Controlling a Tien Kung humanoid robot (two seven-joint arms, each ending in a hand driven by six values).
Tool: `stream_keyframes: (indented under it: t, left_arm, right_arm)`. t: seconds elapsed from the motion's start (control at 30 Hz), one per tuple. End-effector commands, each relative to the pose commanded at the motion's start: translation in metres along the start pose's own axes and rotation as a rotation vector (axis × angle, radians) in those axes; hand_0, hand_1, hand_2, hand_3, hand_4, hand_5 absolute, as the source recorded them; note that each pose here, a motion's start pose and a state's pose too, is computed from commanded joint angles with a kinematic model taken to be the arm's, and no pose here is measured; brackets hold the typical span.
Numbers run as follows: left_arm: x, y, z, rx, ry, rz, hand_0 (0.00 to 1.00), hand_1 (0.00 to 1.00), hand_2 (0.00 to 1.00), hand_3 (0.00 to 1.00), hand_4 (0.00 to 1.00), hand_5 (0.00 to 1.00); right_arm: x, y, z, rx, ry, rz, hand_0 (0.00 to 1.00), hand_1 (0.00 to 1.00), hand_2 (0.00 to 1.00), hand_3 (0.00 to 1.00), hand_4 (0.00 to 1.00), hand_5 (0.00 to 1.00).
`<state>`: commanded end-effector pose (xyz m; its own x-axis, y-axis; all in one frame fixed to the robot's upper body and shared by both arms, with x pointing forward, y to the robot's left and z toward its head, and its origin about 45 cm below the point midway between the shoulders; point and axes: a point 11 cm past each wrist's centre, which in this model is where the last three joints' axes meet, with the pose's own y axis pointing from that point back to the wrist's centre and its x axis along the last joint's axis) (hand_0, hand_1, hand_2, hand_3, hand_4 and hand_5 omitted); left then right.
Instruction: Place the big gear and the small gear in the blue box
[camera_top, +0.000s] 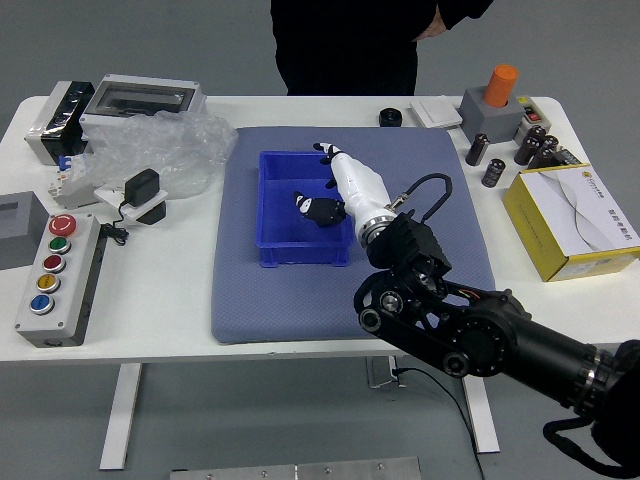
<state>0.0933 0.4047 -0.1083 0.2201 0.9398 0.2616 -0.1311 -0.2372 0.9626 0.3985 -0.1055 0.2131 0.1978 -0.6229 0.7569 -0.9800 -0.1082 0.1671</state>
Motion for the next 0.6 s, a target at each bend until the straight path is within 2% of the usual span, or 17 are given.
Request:
stream_keyframes:
  t: [0.07,0.1,0.27,0.3,0.33,0.6]
  left_arm:
    - [0.000,0.000,-0.001,0.001,0.000,0.000,0.757,0.740,0.767,0.813,0.594,0.134]
    - [0.000,0.000,-0.001,0.002,0.000,0.000,0.757,0.740,0.766,0.813,0.592,0.135]
    - [0.000,0.000,-0.002,0.000,0.001,0.000,0.757,0.740,0.766,0.813,0.592,0.135]
    - [0.000,0.000,-0.002,0.000,0.001,0.000,0.757,0.740,0.766,0.814,0.592,0.135]
    - [0.000,0.000,-0.002,-0.001,0.002,0.000,0.757,0.740,0.766,0.814,0.592,0.135]
    - [0.000,0.000,-0.002,-0.004,0.005,0.001,0.757,0.740,0.766,0.814,0.591,0.136]
  right_arm:
    - [0.007,-0.001,0.003,0.000,-0.036,0.022,0.706,0.648,0.840,0.952,0.734,0.322]
    - [0.012,-0.002,0.006,0.000,-0.063,0.037,0.816,0.766,0.870,0.958,0.740,0.318]
    - [0.036,-0.004,0.027,-0.014,-0.227,0.126,0.816,0.766,0.870,0.958,0.740,0.318]
    - [0.041,-0.004,0.032,-0.016,-0.256,0.143,0.857,0.827,0.904,0.953,0.740,0.317]
    - [0.046,-0.004,0.036,-0.017,-0.281,0.158,0.857,0.827,0.904,0.953,0.740,0.317]
    - [0.068,-0.007,0.060,-0.023,-0.370,0.190,0.865,0.843,0.926,0.939,0.748,0.323]
